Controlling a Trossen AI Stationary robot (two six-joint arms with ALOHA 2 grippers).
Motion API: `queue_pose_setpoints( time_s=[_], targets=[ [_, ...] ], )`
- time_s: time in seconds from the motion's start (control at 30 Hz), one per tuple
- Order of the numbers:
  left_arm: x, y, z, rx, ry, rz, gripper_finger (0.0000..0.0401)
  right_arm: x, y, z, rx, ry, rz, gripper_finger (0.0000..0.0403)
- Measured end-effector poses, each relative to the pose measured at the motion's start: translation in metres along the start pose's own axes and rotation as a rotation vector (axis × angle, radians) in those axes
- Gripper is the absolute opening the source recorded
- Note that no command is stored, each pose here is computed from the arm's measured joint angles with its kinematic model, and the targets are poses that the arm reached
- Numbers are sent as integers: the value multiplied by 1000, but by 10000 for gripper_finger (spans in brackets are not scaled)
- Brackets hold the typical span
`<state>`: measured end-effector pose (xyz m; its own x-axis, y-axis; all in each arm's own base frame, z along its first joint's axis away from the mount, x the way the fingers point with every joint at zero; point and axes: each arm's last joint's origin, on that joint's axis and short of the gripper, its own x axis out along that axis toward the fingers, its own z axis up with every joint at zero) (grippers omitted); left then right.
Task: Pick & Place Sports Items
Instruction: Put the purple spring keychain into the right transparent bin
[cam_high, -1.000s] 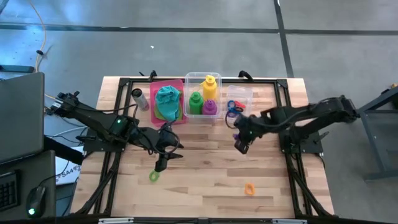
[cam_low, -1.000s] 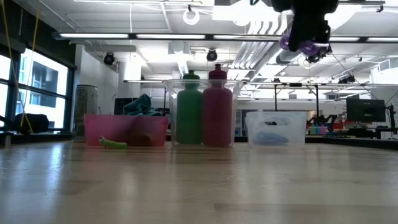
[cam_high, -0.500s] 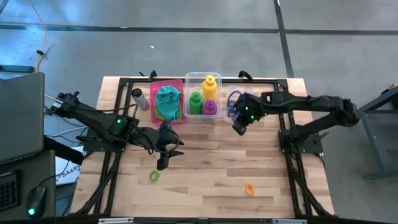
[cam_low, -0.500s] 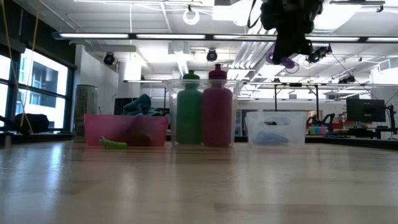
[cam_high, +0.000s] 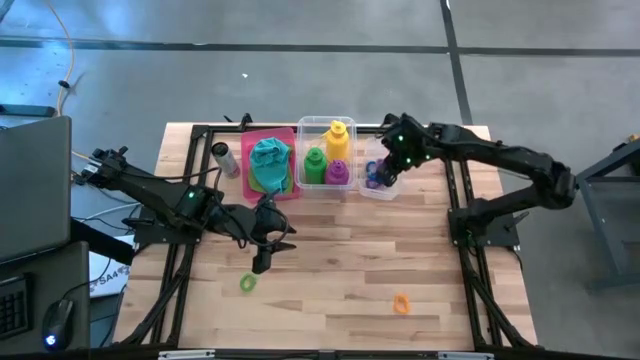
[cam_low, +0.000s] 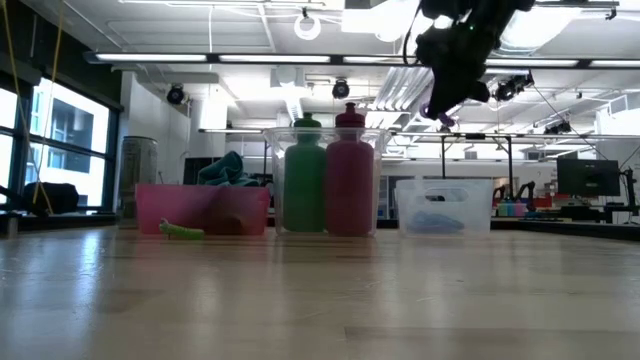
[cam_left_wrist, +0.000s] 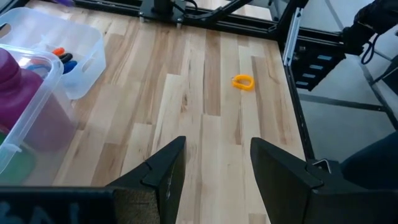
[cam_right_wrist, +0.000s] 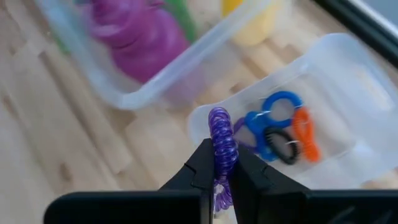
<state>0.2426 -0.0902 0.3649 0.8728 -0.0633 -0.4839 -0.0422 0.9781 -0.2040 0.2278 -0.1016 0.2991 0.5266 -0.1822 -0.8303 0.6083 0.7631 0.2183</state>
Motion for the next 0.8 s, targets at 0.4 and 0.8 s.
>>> queue_pose_setpoints(
  time_s=[0.4, 0.8],
  targets=[
    [0, 0, 1, -5, -8, -3, 177, 27, -43, 19, -16, 26, -82, 15],
    [0, -1, 1, -41, -15, -5, 177, 45, -51, 21, 0, 78, -62, 29]
  ],
)
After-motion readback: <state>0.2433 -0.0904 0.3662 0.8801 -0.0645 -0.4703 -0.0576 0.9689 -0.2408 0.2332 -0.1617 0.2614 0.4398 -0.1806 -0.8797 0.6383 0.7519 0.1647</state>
